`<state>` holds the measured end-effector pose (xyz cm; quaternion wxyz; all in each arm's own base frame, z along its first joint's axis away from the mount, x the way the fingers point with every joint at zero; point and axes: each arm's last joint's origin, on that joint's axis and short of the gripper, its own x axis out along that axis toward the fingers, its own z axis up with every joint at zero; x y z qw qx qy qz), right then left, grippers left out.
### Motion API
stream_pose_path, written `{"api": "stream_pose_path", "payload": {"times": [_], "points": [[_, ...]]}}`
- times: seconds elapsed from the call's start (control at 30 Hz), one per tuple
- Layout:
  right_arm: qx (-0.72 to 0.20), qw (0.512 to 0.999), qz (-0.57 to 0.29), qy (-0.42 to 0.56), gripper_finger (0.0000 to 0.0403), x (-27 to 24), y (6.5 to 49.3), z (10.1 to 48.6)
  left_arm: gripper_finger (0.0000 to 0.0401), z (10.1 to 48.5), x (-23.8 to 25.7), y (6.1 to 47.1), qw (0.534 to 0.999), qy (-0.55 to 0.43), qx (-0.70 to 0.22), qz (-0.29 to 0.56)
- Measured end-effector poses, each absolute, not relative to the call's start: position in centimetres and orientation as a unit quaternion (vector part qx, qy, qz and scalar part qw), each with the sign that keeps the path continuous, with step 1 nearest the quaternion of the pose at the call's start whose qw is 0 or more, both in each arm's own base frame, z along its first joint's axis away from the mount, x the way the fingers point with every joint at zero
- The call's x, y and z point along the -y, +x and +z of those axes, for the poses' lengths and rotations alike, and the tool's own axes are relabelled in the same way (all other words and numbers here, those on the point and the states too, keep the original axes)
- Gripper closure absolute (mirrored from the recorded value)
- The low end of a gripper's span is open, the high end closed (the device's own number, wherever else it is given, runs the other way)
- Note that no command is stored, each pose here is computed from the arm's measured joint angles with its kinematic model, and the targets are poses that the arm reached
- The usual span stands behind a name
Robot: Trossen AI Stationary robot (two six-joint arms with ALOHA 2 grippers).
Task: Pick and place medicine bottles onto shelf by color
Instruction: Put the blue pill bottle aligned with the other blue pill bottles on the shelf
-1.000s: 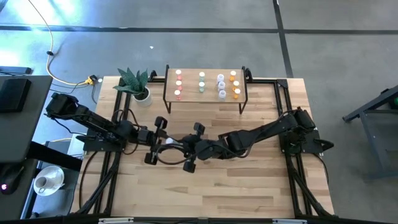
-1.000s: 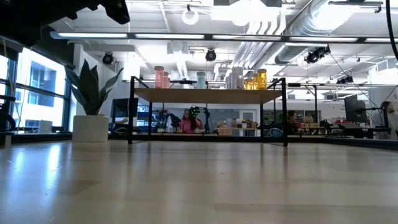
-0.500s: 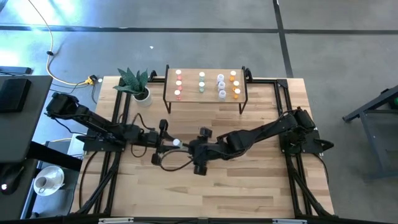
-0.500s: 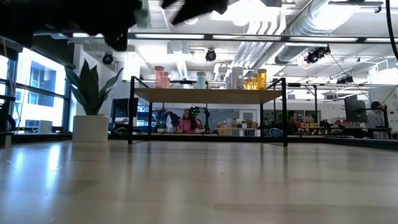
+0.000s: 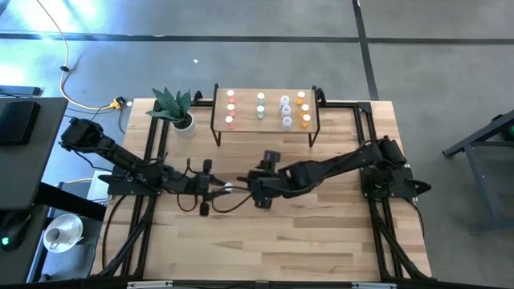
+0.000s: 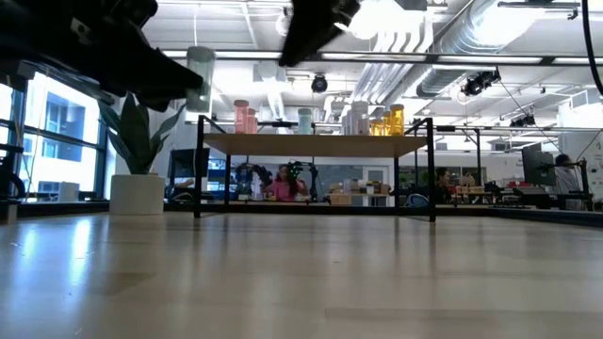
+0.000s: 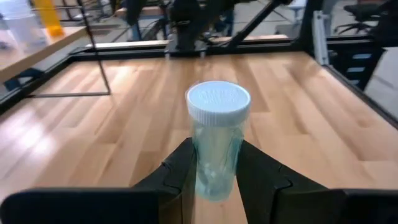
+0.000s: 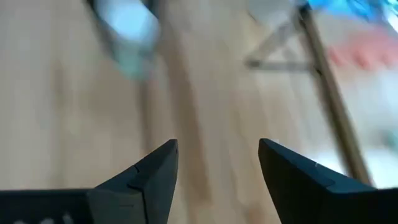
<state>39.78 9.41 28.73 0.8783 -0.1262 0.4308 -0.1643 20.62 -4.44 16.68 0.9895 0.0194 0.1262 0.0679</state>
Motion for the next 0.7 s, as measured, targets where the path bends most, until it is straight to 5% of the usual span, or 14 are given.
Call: {"api": "stream_pose_path", "payload": {"times": [0.23,0.7], "points": [[-0.324,0.941,-0.023,-0.096,0.019,-9.1,42.4,30.5,0.0316,16.6,4.4,20.6,0.989,0.021,-0.129,0.075],[-0.285,0.955,0.018,-0.083,0.019,-6.4,45.0,29.2,0.0316,17.6,4.4,20.8,0.993,0.049,-0.085,0.073]]}}
